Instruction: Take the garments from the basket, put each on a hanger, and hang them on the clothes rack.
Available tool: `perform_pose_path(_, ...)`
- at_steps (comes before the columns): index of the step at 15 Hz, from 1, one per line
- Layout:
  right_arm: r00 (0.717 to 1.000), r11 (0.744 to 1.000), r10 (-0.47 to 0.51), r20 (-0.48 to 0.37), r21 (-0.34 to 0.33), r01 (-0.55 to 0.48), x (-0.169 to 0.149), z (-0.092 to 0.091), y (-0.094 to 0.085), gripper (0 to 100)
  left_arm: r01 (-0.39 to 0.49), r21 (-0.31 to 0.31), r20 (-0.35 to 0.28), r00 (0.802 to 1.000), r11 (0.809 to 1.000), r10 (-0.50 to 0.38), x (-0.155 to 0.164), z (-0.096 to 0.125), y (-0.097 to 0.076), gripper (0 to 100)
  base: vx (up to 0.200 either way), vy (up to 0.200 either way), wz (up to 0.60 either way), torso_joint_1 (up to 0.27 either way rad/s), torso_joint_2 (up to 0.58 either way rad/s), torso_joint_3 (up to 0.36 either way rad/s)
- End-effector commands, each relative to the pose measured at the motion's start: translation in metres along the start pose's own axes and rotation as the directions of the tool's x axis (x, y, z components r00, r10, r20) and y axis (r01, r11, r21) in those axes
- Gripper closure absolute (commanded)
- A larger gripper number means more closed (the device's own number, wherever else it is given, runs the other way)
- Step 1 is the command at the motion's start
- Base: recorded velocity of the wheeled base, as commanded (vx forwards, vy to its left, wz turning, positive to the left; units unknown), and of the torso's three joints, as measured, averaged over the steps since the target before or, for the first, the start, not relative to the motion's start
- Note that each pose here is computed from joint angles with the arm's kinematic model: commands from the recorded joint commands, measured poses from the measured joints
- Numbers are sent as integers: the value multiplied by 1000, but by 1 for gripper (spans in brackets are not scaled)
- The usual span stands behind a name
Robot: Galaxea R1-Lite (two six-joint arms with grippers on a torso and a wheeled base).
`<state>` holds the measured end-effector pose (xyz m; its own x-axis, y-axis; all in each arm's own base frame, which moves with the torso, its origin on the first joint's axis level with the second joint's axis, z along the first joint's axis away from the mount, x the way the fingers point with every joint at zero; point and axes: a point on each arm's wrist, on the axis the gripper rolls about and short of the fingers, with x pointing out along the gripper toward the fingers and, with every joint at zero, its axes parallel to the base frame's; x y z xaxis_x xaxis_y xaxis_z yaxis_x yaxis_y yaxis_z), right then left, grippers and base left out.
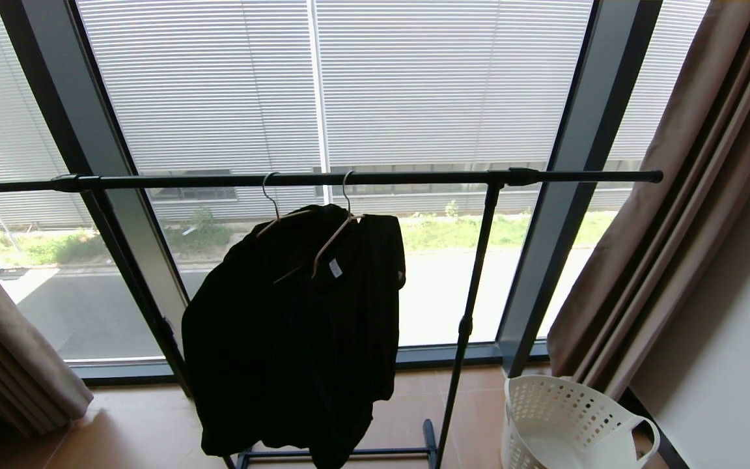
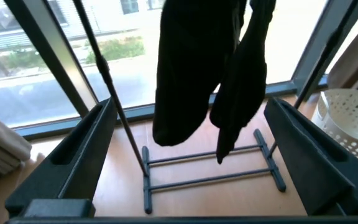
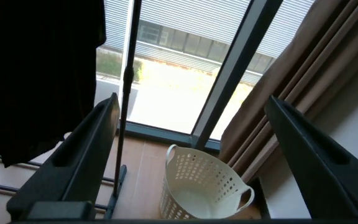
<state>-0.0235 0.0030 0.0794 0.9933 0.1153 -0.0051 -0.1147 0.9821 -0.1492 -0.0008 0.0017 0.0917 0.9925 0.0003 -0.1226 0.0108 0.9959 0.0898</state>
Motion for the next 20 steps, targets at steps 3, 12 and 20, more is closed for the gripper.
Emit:
perform_pose_path(3, 999, 999, 34, 16, 7, -34, -1, 0, 1, 0, -111, -22, 153, 982, 994, 113, -15, -3, -2, 0, 0, 0, 0, 0, 0, 0)
perform_pose_path(12, 1000, 997, -19, 10, 75, 18, 1, -3, 0, 0, -65, -86, 221, 972, 994, 83, -21, -6, 0, 0, 0, 0, 0, 0, 0, 0)
perform_pose_path(20, 999, 994, -36, 7, 108, 35, 1, -3, 0, 0, -74, -153, 199, 974, 985, 104, -21, -9, 0, 0, 0, 0, 0, 0, 0, 0)
